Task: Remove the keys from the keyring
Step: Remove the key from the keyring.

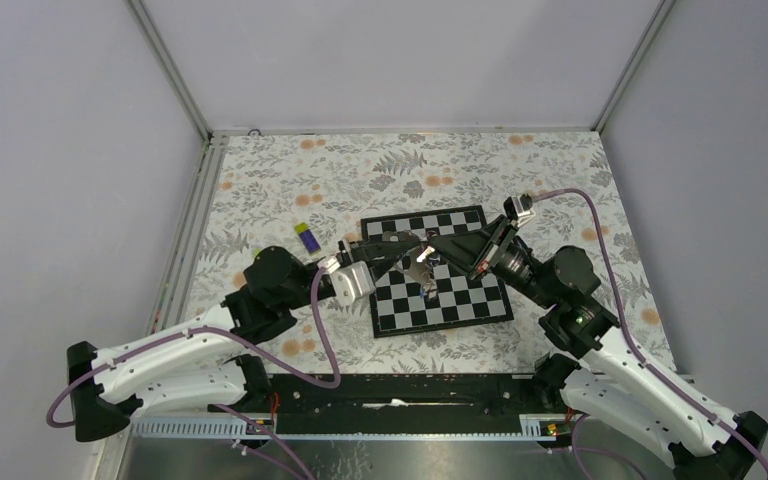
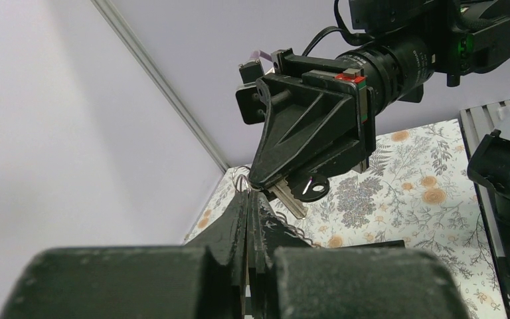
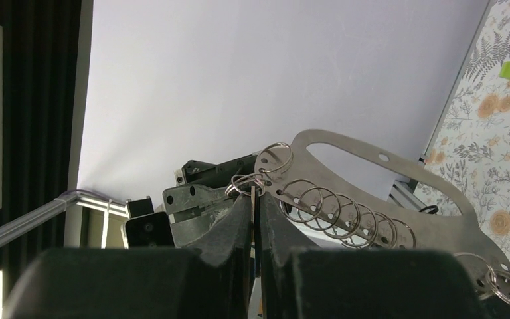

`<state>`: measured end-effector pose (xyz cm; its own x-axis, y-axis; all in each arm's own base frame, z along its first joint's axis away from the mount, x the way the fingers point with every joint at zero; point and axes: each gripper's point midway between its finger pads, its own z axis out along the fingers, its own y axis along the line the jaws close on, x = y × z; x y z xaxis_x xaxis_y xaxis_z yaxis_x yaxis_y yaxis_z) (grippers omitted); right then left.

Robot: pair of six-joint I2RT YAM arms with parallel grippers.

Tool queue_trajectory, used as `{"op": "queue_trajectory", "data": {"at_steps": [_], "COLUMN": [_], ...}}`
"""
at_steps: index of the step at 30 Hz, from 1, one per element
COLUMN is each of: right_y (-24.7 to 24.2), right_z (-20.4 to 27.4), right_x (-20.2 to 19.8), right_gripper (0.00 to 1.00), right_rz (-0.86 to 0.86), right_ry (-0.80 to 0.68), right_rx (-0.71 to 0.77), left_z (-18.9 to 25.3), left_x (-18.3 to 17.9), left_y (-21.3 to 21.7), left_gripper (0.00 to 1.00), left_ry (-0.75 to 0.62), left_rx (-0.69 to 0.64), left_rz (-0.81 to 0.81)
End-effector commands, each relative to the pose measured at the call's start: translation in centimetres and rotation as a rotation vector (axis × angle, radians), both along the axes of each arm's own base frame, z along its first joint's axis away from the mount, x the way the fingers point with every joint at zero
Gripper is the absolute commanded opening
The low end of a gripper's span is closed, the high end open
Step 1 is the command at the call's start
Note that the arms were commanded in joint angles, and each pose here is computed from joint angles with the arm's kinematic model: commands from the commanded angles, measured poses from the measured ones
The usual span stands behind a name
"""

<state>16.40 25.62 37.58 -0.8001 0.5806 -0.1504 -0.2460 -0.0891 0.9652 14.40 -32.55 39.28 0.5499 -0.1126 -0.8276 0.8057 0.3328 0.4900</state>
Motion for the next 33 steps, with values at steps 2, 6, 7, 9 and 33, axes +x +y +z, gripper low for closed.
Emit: {"op": "queue_trajectory", "data": {"at_steps": [2, 6, 7, 9, 33], "right_y": [-1.1, -1.5, -1.8, -2.4, -1.6], "right_z": [2.7, 3.5, 3.8, 4.3, 6.0], "right_x": [0.4, 0.6, 0.7, 1.0, -3.0], "right_gripper": [0.0, 0.0, 0.0, 0.0, 0.0], "right_rz": [-0.078, -0.129, -0.15, -0.194, 0.173], "right_ry": [-0.103, -0.183, -0.203, -0.243, -0.733], "right_rx": [0.021, -0.103, -0.124, -0.17, -0.781], "left_z": [3.1, 2.9, 2.9, 2.8, 4.3], "left_x": [-1.0, -1.1, -1.1, -1.1, -2.7], "left_y": [1.2, 1.6, 1.7, 1.9, -0.4], "left_gripper": [0.0, 0.0, 0.0, 0.0, 0.35], "left_ry": [-0.075, -0.066, -0.065, -0.063, 0.133], "left_rx": [-0.104, -0.108, -0.109, -0.111, -0.188], "left_rz": [-0.012, -0.009, -0.009, -0.005, -0.18]}}
